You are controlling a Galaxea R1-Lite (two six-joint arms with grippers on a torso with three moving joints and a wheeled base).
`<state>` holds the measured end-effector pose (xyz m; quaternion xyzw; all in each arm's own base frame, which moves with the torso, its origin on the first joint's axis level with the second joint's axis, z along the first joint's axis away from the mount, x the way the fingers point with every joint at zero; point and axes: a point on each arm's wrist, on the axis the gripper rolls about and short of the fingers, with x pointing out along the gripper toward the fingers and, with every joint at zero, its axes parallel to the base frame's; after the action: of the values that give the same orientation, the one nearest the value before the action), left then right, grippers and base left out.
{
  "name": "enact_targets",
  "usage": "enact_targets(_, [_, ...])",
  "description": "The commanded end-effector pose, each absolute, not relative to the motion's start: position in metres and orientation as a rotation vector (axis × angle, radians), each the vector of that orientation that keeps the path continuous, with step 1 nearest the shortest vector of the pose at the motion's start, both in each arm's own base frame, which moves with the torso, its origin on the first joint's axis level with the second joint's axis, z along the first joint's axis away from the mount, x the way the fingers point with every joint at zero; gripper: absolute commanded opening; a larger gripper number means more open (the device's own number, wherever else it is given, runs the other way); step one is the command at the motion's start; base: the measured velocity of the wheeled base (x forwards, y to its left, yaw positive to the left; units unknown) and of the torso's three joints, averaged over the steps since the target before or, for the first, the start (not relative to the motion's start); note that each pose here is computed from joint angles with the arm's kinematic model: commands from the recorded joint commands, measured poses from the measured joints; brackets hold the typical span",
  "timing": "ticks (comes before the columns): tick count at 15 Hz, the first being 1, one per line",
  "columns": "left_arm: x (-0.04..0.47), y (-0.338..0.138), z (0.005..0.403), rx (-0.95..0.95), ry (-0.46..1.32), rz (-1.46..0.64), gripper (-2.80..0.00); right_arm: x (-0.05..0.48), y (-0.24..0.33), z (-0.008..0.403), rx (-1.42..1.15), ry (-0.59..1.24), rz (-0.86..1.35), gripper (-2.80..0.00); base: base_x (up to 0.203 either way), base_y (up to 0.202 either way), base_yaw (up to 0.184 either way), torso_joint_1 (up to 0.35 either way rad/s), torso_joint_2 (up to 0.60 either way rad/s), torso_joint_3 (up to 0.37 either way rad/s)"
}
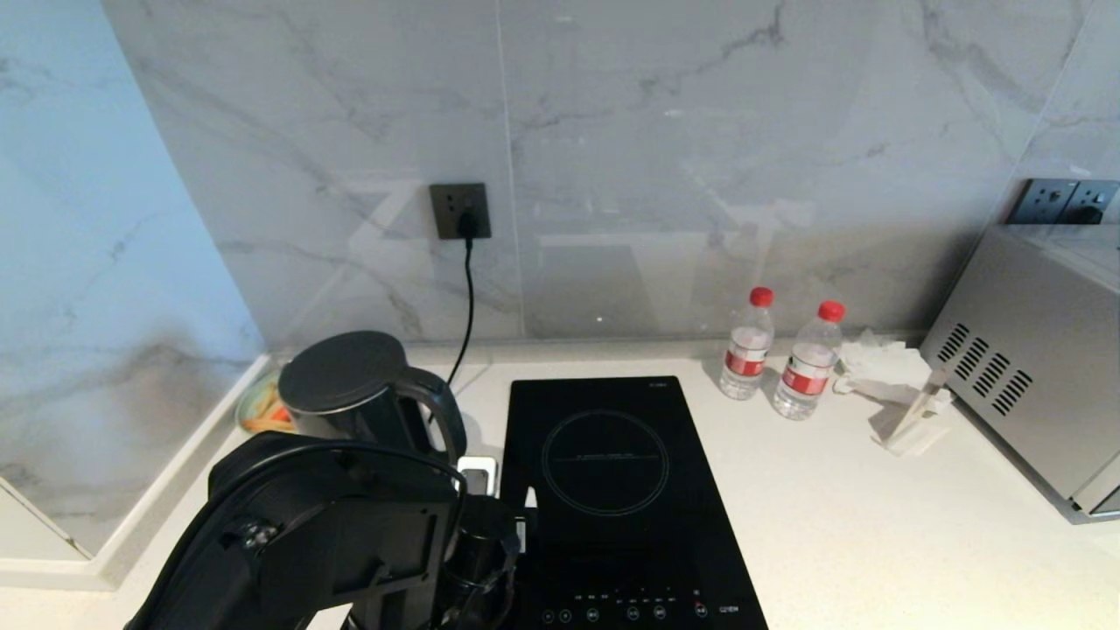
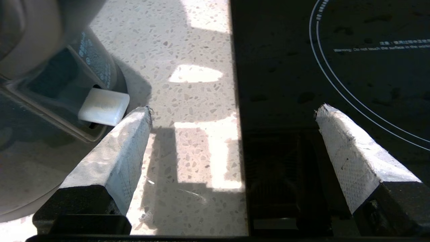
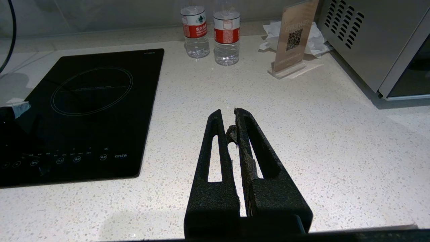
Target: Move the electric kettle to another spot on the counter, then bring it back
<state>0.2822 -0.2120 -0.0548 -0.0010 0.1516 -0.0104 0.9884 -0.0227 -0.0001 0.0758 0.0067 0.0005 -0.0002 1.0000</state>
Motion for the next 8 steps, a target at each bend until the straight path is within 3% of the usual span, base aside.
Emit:
enact_targets(1, [0.2828, -0.2122, -0.0543, -0.008, 0.296, -0.017, 0.00, -0.0227, -0.0001, 0.0756, 0.014, 0.001, 0.000, -2.80, 0.000, 0.000, 0.000, 0.000, 0.00, 0.000])
enact_targets(8, [0.2840, -0.2117, -0.0530, -0.012, 0.292, -0.014, 0.00, -0.0227, -0.0001, 0.0757, 0.014, 0.001, 0.000, -2.80, 0.000, 0.000, 0.000, 0.000, 0.00, 0.000])
